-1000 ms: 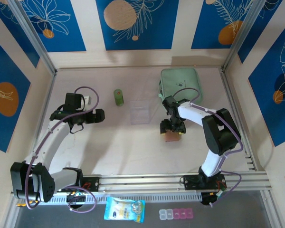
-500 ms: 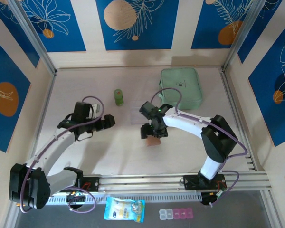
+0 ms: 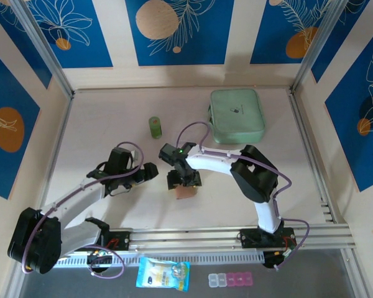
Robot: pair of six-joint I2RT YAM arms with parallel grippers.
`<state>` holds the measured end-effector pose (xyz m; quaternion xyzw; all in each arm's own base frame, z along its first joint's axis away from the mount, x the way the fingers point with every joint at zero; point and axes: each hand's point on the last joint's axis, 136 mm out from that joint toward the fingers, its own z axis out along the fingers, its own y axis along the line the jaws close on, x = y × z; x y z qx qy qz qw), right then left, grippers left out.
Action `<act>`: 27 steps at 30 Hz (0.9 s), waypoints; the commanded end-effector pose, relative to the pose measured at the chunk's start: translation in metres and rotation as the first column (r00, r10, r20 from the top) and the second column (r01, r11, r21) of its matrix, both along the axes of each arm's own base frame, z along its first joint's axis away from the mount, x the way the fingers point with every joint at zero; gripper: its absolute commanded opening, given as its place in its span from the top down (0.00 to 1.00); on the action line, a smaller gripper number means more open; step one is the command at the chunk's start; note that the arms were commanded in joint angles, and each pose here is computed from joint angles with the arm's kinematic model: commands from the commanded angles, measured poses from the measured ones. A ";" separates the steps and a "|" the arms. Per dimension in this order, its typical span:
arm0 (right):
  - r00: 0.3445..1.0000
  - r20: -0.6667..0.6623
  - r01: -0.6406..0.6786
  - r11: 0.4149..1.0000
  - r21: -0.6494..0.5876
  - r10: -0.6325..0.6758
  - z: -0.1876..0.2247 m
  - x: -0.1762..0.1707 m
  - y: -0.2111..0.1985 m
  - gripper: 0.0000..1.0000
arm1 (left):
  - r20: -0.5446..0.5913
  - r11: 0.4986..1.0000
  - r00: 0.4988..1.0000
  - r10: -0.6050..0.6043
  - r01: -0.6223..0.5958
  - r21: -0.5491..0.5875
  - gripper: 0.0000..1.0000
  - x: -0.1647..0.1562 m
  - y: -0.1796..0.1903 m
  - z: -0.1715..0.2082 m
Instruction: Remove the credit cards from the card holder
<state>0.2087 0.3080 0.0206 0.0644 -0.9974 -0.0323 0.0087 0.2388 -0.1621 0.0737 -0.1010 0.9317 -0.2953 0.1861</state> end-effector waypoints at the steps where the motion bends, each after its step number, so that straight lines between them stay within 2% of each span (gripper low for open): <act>1: 0.999 -0.015 0.038 0.999 -0.005 -0.038 0.002 -0.003 0.002 0.16 | -0.004 1.000 1.000 0.009 -0.009 -0.015 0.08 0.002 -0.004 -0.004; 6: 0.999 0.005 0.045 0.999 0.014 -0.045 0.013 -0.002 -0.001 0.11 | -0.012 0.999 1.000 -0.006 0.006 -0.043 0.11 0.002 -0.014 0.001; 12: 0.998 0.052 0.019 0.996 0.093 -0.024 0.041 -0.003 -0.005 0.11 | 0.011 0.988 0.999 -0.034 0.035 -0.147 0.23 0.003 -0.038 0.011; 17: 0.998 0.063 0.009 0.994 0.109 -0.016 0.052 -0.004 -0.017 0.16 | 0.016 0.983 0.999 -0.031 0.034 -0.181 0.52 0.004 -0.050 0.015; 21: 0.999 0.048 -0.010 0.992 0.127 0.004 0.051 -0.005 -0.019 0.27 | 0.002 0.970 0.999 -0.048 0.047 -0.238 0.72 0.003 -0.068 0.015; 23: 0.999 0.045 -0.013 0.991 0.130 0.008 0.050 -0.005 -0.019 0.32 | -0.007 0.962 0.998 -0.058 0.054 -0.266 0.79 0.002 -0.076 0.013; 25: 0.999 0.041 -0.019 0.990 0.139 0.014 0.048 -0.005 -0.017 0.36 | -0.014 0.957 0.998 -0.061 0.054 -0.285 0.80 0.002 -0.083 0.011; 27: 0.999 0.035 -0.020 0.990 0.140 0.015 0.045 -0.004 -0.016 0.40 | -0.024 0.952 0.998 -0.065 0.055 -0.303 0.86 0.000 -0.090 0.007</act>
